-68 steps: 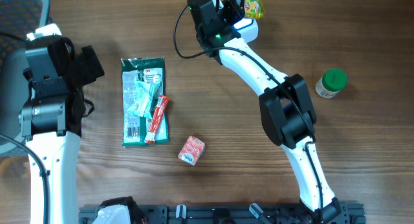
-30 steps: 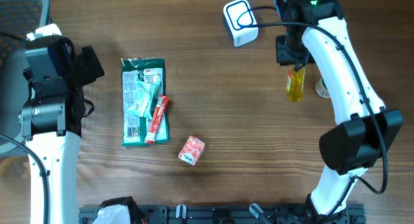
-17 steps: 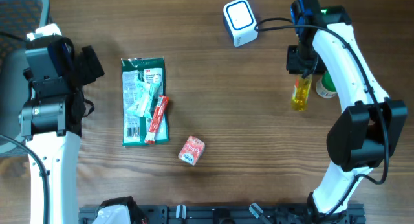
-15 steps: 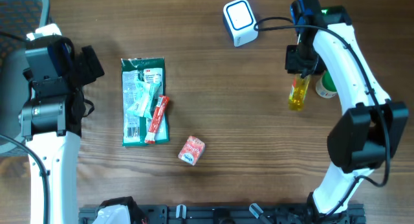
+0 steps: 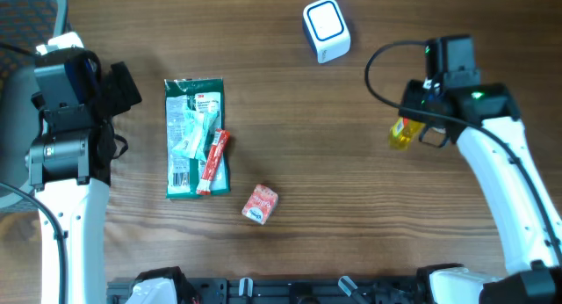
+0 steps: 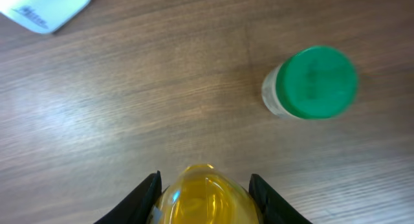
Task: Scan the item barcode
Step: 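Lower the Vim bottle beside the green-lidded jar and release it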
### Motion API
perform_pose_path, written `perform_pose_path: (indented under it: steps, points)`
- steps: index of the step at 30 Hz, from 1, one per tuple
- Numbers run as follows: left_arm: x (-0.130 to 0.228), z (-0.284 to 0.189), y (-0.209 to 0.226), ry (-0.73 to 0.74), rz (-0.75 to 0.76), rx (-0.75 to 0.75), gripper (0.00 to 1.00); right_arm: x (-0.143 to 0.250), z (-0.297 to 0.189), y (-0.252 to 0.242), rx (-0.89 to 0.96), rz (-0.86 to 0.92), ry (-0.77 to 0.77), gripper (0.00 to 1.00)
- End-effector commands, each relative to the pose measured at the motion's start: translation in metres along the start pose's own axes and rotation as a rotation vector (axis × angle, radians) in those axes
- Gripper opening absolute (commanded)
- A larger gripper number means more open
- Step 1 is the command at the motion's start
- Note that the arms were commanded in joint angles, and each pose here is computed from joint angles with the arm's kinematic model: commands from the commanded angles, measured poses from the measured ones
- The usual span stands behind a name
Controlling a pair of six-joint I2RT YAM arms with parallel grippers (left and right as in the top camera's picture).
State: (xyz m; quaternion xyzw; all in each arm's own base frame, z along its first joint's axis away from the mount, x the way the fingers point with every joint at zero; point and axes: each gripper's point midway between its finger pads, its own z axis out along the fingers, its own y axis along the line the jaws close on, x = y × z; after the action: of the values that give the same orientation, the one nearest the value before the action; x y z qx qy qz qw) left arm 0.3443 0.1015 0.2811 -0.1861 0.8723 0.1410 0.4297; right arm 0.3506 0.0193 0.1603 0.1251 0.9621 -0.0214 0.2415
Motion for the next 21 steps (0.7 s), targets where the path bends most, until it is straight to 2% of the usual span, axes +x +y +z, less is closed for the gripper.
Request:
perform_pose_path:
  steps: [1, 9, 14, 21]
  points:
    - [-0.002, 0.000, 0.001, -0.004, -0.003, 0.001, 1.00, 0.011, 0.022, 0.002, -0.010, 0.007, -0.009, 0.05]
    - [-0.002, 0.000, 0.001, -0.004, -0.004, 0.001, 1.00, 0.020, 0.057, 0.003, -0.025, -0.106, -0.084, 0.06]
    - [-0.002, 0.000, 0.001, -0.004, -0.003, 0.001, 1.00, 0.014, 0.060, -0.017, 0.093, -0.099, -0.129, 0.05]
    - [-0.002, 0.000, 0.001, -0.004, -0.003, 0.001, 1.00, 0.015, 0.066, -0.016, 0.097, -0.103, -0.117, 0.06]
